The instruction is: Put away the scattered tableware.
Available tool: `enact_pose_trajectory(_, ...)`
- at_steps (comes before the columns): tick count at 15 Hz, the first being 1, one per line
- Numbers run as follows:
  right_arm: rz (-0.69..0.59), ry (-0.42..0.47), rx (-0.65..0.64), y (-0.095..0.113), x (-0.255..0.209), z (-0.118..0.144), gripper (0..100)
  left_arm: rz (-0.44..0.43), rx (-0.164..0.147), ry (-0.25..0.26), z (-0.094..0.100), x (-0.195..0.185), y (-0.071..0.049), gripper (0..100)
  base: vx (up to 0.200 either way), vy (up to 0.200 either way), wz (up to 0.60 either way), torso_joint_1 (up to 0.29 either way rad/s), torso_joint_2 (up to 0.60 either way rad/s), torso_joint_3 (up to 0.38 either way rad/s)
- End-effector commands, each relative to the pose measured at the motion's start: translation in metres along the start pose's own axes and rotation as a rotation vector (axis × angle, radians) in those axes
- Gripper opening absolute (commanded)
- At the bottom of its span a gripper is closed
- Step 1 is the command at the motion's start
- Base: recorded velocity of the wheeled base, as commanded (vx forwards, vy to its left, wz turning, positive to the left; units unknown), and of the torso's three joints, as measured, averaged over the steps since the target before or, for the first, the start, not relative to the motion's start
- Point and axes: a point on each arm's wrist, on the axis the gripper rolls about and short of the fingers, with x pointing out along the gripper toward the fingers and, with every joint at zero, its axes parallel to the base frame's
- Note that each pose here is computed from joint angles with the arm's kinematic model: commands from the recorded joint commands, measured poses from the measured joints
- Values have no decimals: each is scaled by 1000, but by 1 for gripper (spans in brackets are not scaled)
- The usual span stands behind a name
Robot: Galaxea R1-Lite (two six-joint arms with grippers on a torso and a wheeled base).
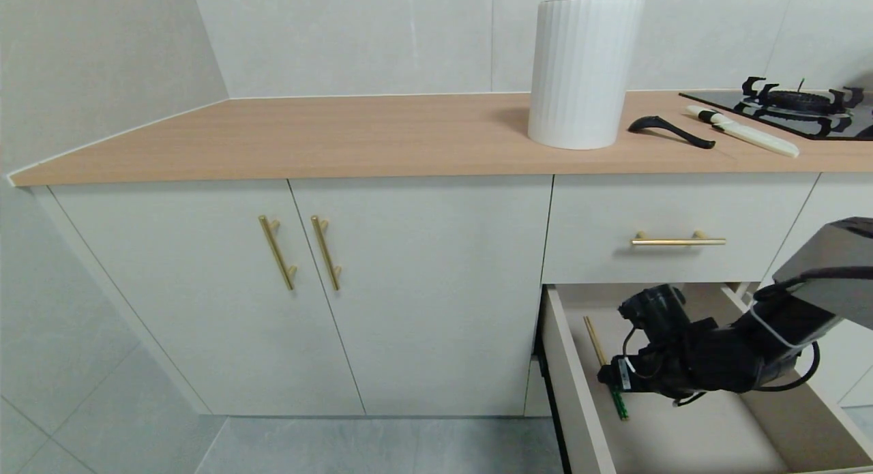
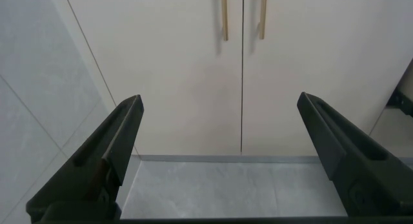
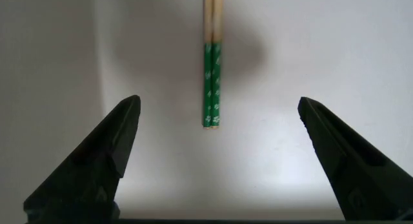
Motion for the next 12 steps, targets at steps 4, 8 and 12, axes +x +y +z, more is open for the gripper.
enact_pose_trajectory(4, 65, -274, 7, -18, -108, 26, 100, -1, 0, 1, 0, 0, 0, 100, 0, 0, 0, 0, 0, 0)
enact_pose_trajectory(8, 84, -383, -40, -28, -151, 24, 100, 1, 0, 0, 0, 0, 0, 100, 0, 0, 0, 17, -185, -254)
enact_pose_trajectory(12, 89, -387, -45, -27, -153, 23, 100, 1, 0, 0, 0, 0, 0, 100, 0, 0, 0, 84, -510, -350)
